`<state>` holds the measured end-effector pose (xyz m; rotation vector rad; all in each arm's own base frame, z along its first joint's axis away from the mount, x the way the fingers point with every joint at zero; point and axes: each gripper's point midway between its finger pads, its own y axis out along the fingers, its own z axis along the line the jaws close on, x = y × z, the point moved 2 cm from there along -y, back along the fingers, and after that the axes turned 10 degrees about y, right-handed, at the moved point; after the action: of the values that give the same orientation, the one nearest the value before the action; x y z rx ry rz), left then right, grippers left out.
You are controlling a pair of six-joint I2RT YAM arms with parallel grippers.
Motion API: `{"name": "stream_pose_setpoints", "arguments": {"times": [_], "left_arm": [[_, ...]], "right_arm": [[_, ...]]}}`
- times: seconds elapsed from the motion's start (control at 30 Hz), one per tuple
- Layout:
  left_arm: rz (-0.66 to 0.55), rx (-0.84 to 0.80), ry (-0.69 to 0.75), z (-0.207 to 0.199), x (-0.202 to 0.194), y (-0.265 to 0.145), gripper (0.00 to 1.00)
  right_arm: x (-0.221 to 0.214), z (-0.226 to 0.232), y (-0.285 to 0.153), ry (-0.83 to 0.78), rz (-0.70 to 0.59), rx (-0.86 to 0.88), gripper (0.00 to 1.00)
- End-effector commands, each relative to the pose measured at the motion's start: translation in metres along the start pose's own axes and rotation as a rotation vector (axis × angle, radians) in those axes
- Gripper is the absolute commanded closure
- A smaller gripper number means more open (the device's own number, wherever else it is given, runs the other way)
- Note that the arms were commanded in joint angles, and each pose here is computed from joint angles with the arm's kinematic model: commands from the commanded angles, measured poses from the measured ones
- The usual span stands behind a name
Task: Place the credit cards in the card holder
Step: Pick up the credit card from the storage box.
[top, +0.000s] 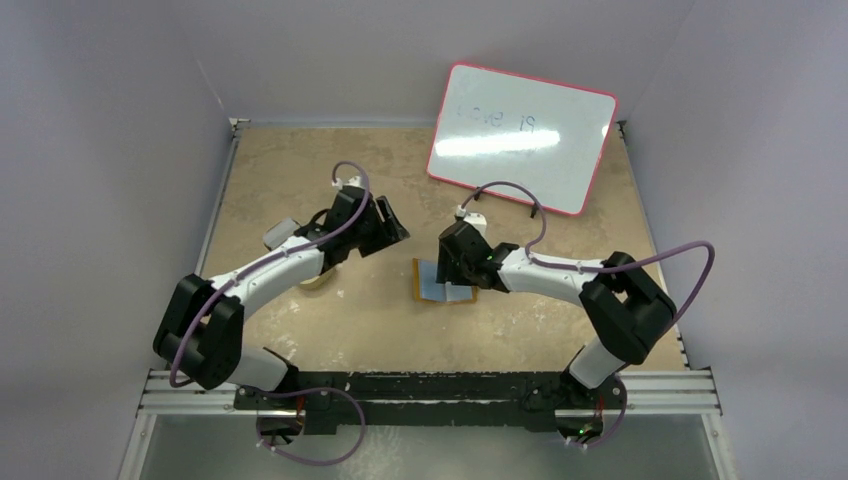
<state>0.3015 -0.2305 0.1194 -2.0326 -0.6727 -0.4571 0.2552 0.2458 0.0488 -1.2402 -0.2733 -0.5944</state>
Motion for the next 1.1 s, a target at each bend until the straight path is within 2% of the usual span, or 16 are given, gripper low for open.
{"name": "stream_pose_setpoints", "arguments": {"times": [0.0,0.2,0.33,0.5,0.6,0.67,0.8,0.97,1.07], "left_arm": [[-0.065,0.207,0.097,0.032,0.038,-0.028,0.39],[-0.131,0.576,0.325,0.080,0.080,-0.078,0.34],[-0.036,0.721,0.514,0.108,0.080,-0.094,0.27],[0.084,0.740,0.747,0.131,0.070,-0.096,0.28],[0.162,0.777,0.764,0.154,0.071,-0.098,0.33],[0.176,0.739,0.779,0.164,0.077,-0.096,0.36],[0.195,0.701,0.909,0.181,0.086,-0.092,0.35],[0.208,0.770,0.895,0.209,0.107,-0.090,0.28],[0.170,0.794,0.865,0.214,0.117,-0.083,0.24]], "right_arm": [[0.018,0.024,-0.005,-0.014,-0.036,0.069,0.38],[0.007,0.022,0.006,-0.053,0.005,0.053,0.36],[-0.001,0.014,0.013,-0.086,0.028,0.024,0.35],[-0.012,0.007,0.016,-0.118,0.053,0.015,0.37],[-0.019,0.004,0.017,-0.126,0.076,0.030,0.37],[-0.020,0.003,0.016,-0.129,0.078,0.034,0.37],[-0.020,0.006,0.013,-0.143,0.078,0.062,0.37],[-0.020,0.010,0.013,-0.155,0.087,0.084,0.37],[-0.022,0.010,0.016,-0.159,0.093,0.086,0.37]]}}
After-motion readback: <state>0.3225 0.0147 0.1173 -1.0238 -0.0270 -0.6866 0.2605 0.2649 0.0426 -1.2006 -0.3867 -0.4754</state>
